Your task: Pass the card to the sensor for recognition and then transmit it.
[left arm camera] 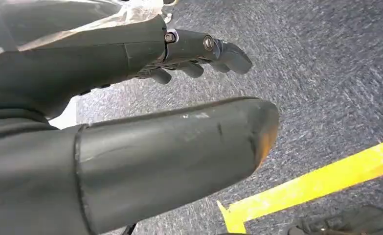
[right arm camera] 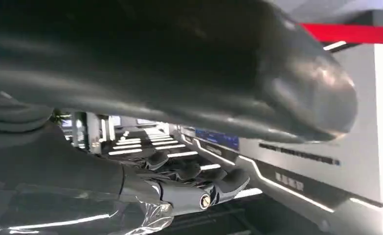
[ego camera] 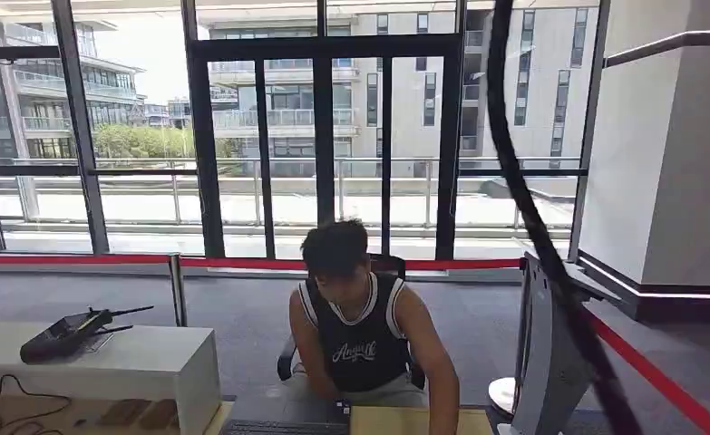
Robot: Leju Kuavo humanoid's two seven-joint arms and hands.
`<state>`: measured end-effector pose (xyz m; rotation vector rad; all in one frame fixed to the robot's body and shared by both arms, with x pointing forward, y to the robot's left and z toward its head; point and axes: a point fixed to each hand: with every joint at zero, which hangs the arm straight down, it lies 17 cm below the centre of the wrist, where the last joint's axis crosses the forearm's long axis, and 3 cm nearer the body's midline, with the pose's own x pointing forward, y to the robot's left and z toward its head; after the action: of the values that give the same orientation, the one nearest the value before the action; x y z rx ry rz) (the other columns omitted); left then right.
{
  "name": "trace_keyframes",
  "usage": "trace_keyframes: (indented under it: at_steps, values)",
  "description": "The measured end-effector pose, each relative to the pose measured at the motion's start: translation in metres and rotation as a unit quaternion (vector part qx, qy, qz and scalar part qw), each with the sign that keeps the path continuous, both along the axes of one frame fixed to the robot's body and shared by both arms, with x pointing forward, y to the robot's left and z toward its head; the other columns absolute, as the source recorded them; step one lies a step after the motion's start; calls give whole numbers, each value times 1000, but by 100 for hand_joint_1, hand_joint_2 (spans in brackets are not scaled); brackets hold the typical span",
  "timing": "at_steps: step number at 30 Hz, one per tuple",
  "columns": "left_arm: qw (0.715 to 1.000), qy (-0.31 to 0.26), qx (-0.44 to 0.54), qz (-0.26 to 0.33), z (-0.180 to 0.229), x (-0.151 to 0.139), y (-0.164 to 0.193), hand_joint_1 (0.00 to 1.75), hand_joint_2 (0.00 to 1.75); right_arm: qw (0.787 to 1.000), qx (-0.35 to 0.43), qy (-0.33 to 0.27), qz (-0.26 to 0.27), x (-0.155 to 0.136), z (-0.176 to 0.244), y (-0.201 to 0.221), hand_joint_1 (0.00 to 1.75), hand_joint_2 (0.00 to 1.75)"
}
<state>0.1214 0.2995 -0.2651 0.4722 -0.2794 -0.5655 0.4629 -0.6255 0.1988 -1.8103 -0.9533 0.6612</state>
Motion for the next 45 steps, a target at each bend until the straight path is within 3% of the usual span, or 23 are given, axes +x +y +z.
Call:
trace_keyframes:
  at_steps: [7, 16, 24, 27, 28, 32, 38, 45]
  values:
    - [1000, 0, 0, 6, 0, 1, 1, 0, 0, 996, 38, 47, -61, -51, -63, -47, 0, 0]
    - [999, 17, 9, 30, 0, -5, 6, 0, 0, 981, 89, 132, -112, -105, -152, -63, 0, 0]
    - [999, 16, 5, 38, -1, -5, 6, 0, 0, 941, 166, 234, -179, -172, -249, -46, 0, 0]
    - [999, 10, 1, 32, 0, -2, 4, 0, 0, 920, 202, 263, -210, -212, -286, -36, 0, 0]
    - [999, 10, 0, 31, 0, -2, 3, 0, 0, 914, 210, 271, -217, -223, -295, -33, 0, 175]
    - [1000, 9, -5, 24, -1, -1, 1, 0, 0, 890, 242, 302, -242, -267, -329, -16, 0, 175]
    - [1000, 10, -8, 19, -1, 0, -1, 0, 0, 865, 275, 329, -262, -304, -359, 11, 0, 175]
    - [1000, 9, -8, 18, -1, 0, 0, 0, 0, 852, 290, 343, -270, -322, -374, 29, 0, 175]
